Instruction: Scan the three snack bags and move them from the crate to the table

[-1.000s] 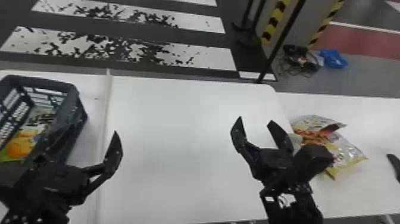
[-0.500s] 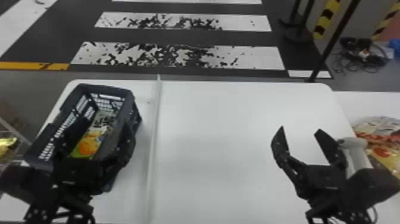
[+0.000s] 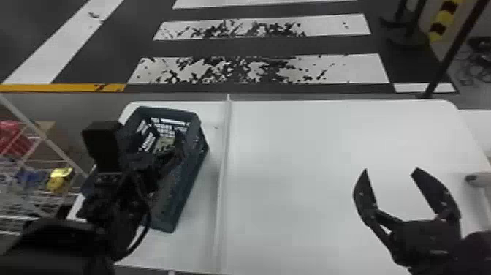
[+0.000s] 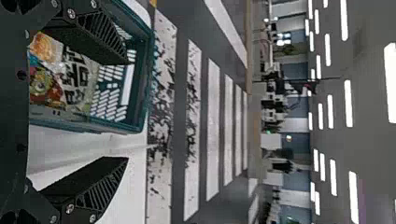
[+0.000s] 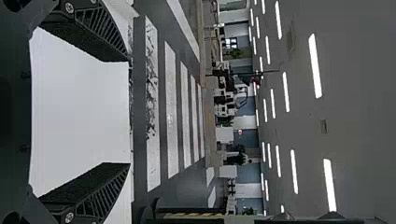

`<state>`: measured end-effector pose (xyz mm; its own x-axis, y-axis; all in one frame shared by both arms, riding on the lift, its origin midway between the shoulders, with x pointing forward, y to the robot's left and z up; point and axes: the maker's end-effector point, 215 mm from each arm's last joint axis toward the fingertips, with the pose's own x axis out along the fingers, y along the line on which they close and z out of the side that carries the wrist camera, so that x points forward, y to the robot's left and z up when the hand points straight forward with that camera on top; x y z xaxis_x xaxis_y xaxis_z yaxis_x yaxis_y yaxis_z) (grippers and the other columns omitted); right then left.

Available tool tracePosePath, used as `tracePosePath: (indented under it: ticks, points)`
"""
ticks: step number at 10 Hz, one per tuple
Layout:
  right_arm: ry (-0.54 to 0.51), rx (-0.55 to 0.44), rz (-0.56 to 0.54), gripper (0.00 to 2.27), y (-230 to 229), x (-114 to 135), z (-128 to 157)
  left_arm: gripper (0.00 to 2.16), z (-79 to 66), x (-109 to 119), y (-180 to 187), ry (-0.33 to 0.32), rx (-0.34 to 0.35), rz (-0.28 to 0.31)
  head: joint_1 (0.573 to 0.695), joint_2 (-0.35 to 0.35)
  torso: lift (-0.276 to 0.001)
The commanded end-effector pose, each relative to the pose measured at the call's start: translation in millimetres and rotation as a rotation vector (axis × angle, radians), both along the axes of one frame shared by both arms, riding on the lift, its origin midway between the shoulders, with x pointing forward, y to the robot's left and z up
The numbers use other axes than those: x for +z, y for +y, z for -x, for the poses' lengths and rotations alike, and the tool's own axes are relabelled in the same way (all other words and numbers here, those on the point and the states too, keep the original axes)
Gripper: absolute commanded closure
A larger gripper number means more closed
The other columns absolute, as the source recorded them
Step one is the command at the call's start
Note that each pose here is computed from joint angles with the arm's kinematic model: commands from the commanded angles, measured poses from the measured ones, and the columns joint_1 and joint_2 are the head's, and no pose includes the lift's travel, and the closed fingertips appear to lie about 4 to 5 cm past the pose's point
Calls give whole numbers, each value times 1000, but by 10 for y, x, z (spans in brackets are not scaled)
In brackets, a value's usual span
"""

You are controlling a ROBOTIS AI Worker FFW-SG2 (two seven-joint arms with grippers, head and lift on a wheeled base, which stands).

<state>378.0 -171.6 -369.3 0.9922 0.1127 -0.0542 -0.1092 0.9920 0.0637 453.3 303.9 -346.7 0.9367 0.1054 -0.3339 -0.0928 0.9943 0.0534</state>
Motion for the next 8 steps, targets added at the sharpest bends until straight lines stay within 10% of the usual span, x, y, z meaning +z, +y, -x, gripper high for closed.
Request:
tracePosePath:
  ticks: [1, 4, 8]
  points:
    - [-4, 16, 19, 93, 5, 3, -30, 191, -128, 7, 363, 70, 56, -3, 695, 171, -62]
    - [26, 37, 48, 93, 73, -214, -21, 211, -407, -298, 837, 239, 84, 57, 695, 250, -62]
    - [38, 64, 75, 93, 246, -348, -87, 211, -319, -703, 1047, 497, 18, 109, 695, 296, -62]
